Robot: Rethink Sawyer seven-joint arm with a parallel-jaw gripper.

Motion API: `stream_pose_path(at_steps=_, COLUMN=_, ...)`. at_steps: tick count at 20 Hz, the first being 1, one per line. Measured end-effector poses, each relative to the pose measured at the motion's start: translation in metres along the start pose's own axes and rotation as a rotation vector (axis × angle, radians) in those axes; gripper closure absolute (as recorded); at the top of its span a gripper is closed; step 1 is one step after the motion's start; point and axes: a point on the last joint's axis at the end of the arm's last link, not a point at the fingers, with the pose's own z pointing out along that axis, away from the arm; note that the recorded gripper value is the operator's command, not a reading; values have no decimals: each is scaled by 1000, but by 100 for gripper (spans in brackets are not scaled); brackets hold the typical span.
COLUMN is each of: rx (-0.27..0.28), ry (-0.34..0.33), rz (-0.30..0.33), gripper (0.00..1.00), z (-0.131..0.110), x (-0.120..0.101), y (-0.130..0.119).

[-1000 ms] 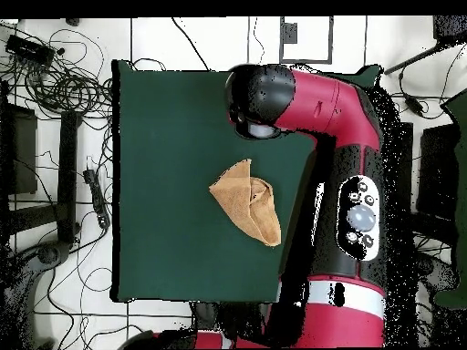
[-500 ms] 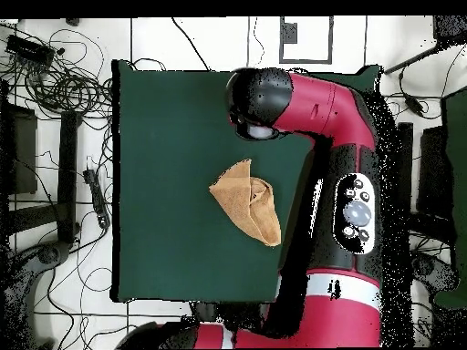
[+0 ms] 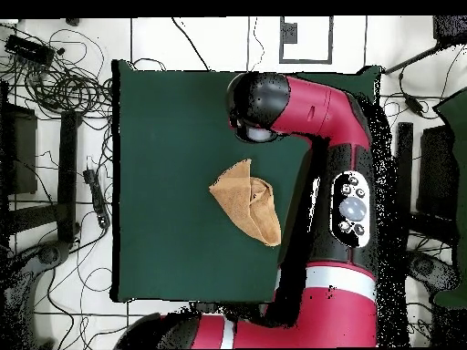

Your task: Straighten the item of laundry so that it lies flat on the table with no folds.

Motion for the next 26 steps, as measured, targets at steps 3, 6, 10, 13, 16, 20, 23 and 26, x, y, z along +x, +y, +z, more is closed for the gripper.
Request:
stream_pose_path(at_steps=3, rx=0, ry=2, rz=0, gripper=0, z=1, x=0, y=0)
stream_pose_path(at_steps=6, rx=0, ry=5, rz=0, gripper=0, z=4, x=1, y=0)
stream_pose_path(at_steps=10, rx=0, ry=6, rz=0, gripper=0, z=6, x=1, y=0)
stream_pose_path(at_steps=13, rx=3, ry=1, rz=0, gripper=0, z=7, x=1, y=-1)
stream_pose_path(at_steps=16, rx=5, ry=-6, rz=0, gripper=0, z=8, x=0, y=-3)
stream_pose_path(at_steps=20, rx=9, ry=-18, rz=0, gripper=0, z=8, x=-2, y=-4)
stream_pose_path(at_steps=23, rx=12, ry=-34, rz=-1, gripper=0, z=8, x=-4, y=-4)
stream_pose_path(at_steps=26, rx=17, ry=-52, rz=-2, gripper=0, z=8, x=-6, y=-5)
